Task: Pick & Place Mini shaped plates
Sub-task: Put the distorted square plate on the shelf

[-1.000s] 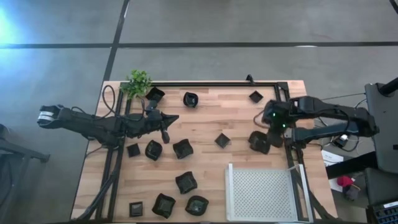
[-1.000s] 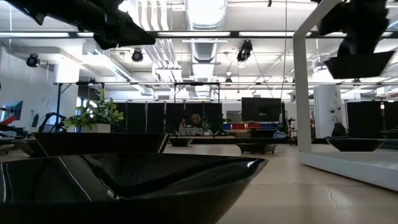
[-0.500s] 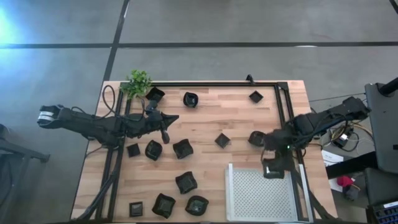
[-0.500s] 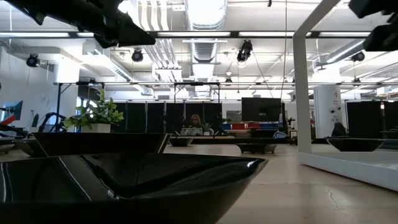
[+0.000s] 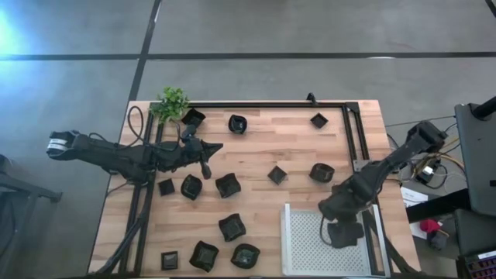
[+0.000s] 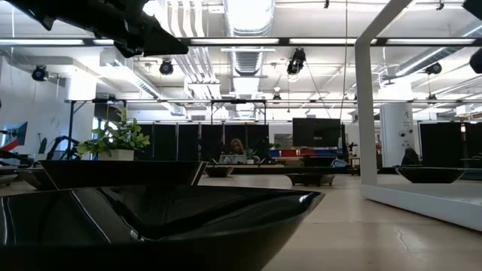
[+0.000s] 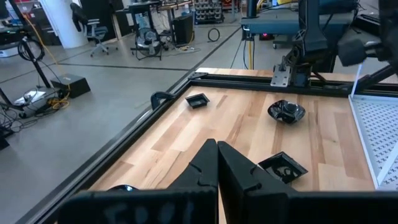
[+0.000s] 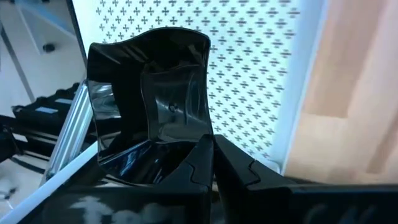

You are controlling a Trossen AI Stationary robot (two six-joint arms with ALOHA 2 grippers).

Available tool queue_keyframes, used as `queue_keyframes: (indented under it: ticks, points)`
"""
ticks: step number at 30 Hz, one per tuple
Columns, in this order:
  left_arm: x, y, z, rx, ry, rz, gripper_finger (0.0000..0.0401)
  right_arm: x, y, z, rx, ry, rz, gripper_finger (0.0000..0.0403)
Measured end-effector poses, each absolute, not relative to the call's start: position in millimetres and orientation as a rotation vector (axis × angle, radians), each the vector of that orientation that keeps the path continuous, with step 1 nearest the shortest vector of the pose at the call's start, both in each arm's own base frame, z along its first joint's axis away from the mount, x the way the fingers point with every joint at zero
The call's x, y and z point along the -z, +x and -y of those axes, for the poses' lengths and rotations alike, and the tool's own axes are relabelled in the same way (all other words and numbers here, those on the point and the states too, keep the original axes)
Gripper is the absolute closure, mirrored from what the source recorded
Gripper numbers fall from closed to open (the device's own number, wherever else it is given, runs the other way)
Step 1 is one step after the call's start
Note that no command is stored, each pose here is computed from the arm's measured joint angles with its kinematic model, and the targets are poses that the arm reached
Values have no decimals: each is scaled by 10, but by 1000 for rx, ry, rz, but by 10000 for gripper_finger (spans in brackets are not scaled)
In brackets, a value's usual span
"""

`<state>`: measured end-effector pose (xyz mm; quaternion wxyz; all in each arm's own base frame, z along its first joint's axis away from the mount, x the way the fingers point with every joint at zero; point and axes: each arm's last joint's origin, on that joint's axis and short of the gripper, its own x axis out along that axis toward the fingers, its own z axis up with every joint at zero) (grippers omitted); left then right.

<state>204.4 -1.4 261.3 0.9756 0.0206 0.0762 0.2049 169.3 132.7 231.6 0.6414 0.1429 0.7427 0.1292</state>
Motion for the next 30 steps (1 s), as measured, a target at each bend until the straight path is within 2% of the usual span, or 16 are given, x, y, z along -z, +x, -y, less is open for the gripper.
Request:
queue_keyframes:
  ticks: [19,30]
  points:
    - [-2610,2047,21,-388,43,-158,401,-1820,1700,-1907,-413,211,-1840,395]
    - [-2604,2046,21,-389,48,-164,401,-1717,1728,-2052,-504,191,-1810,395]
